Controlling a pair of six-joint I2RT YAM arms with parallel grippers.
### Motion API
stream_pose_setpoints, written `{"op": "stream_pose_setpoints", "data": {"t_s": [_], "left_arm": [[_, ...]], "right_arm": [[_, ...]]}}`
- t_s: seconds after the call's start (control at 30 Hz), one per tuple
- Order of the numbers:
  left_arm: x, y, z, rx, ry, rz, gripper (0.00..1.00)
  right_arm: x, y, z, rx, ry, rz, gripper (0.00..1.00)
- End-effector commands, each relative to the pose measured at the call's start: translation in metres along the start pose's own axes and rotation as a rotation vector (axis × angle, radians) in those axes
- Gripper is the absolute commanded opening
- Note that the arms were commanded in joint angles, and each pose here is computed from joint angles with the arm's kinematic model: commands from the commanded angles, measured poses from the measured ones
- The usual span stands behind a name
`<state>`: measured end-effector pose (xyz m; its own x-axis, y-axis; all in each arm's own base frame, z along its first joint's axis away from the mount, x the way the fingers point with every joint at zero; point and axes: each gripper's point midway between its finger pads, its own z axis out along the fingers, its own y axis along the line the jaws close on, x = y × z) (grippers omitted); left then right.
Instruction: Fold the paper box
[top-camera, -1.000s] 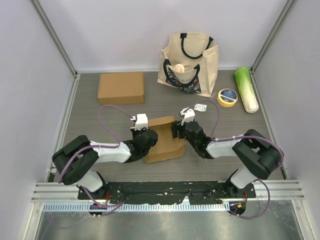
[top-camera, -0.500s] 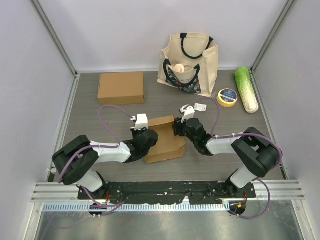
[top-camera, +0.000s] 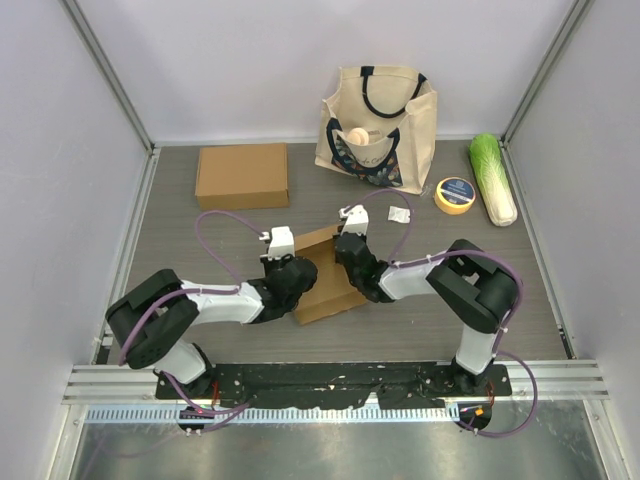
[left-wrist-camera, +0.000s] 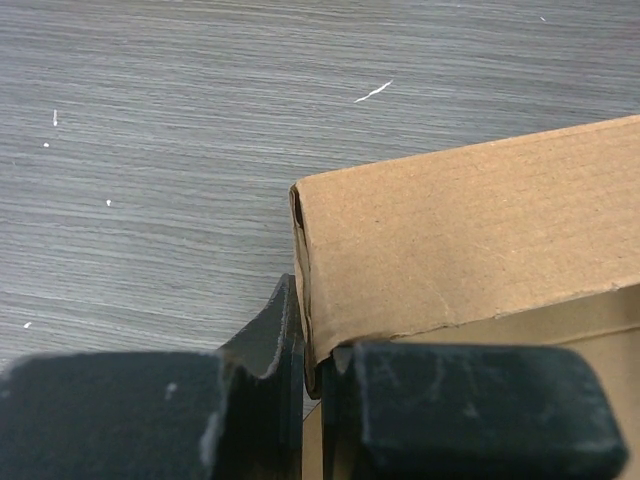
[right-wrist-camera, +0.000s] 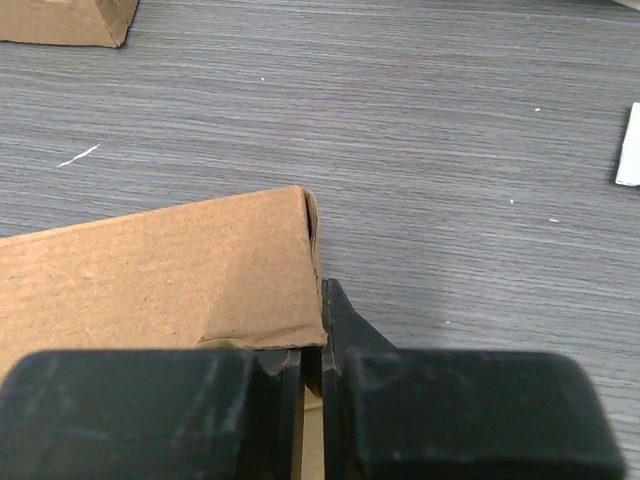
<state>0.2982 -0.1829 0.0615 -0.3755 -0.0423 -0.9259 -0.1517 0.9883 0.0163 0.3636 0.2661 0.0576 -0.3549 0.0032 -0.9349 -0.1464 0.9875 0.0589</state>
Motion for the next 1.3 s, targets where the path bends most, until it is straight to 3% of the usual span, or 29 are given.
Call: {"op": "stream_pose_setpoints", "data": {"t_s": [0.0,0.03,0.07,0.1,0.13,0.17,0.23,0.27,0.37,0.5,0.6,0.63,0.77,0.87,1.0,1.1,1.27], "left_arm": [[-0.011,-0.009,0.001,-0.008,-0.026,-0.076,0.0],[-0.009,-0.01,0.0,-0.004,-0.019,-0.074,0.0],[-0.008,-0.01,0.001,-0.005,-0.017,-0.072,0.0],[-0.008,-0.009,0.001,-0.004,-0.013,-0.071,0.01],[-0.005,-0.01,0.0,0.003,-0.003,-0.069,0.07],[-0.005,-0.011,-0.001,0.012,0.003,-0.072,0.25],[-0.001,-0.011,-0.005,0.04,0.025,-0.07,0.44],[0.003,-0.014,-0.008,0.071,0.05,-0.069,0.58],[0.006,-0.02,-0.024,0.183,0.115,-0.076,0.75],[0.003,-0.03,-0.062,0.421,0.184,-0.075,0.86],[-0.009,-0.039,-0.093,0.596,0.236,-0.07,0.9],[-0.007,-0.037,-0.1,0.624,0.274,-0.066,0.9],[-0.028,-0.039,-0.113,0.763,0.409,-0.255,0.91],[-0.062,-0.024,-0.088,0.789,0.437,-0.472,0.91],[-0.089,-0.023,-0.067,0.841,0.43,-0.605,0.9],[-0.084,-0.027,-0.049,0.876,0.515,-0.697,0.82],[-0.077,-0.042,-0.039,0.982,0.583,-0.779,0.58]], "right_arm": [[0.01,-0.016,0.0,0.054,0.017,0.044,0.18],[0.011,-0.012,-0.007,0.02,0.028,0.043,0.29],[0.016,-0.017,-0.013,0.027,0.056,0.043,0.47],[0.007,-0.02,-0.021,0.031,0.061,0.052,0.54],[0.022,-0.03,-0.031,0.055,0.138,0.007,0.6],[0.029,-0.037,-0.038,0.064,0.175,-0.002,0.67],[0.026,-0.042,-0.059,0.026,0.21,-0.006,0.72],[0.032,-0.045,-0.071,-0.001,0.243,-0.01,0.72],[0.022,-0.043,-0.101,-0.111,0.252,0.0,0.73],[-0.001,-0.029,-0.129,-0.311,0.272,0.044,0.74],[-0.022,-0.017,-0.144,-0.46,0.288,0.119,0.74],[-0.038,-0.027,-0.138,-0.435,0.273,0.175,0.74],[-0.062,-0.051,-0.121,-0.43,0.345,0.461,0.72],[-0.082,-0.043,-0.114,-0.539,0.352,0.629,0.68],[-0.1,-0.031,-0.106,-0.66,0.337,0.716,0.66],[-0.095,-0.023,-0.098,-0.704,0.378,0.737,0.66],[-0.085,-0.018,-0.09,-0.75,0.392,0.72,0.66]]}}
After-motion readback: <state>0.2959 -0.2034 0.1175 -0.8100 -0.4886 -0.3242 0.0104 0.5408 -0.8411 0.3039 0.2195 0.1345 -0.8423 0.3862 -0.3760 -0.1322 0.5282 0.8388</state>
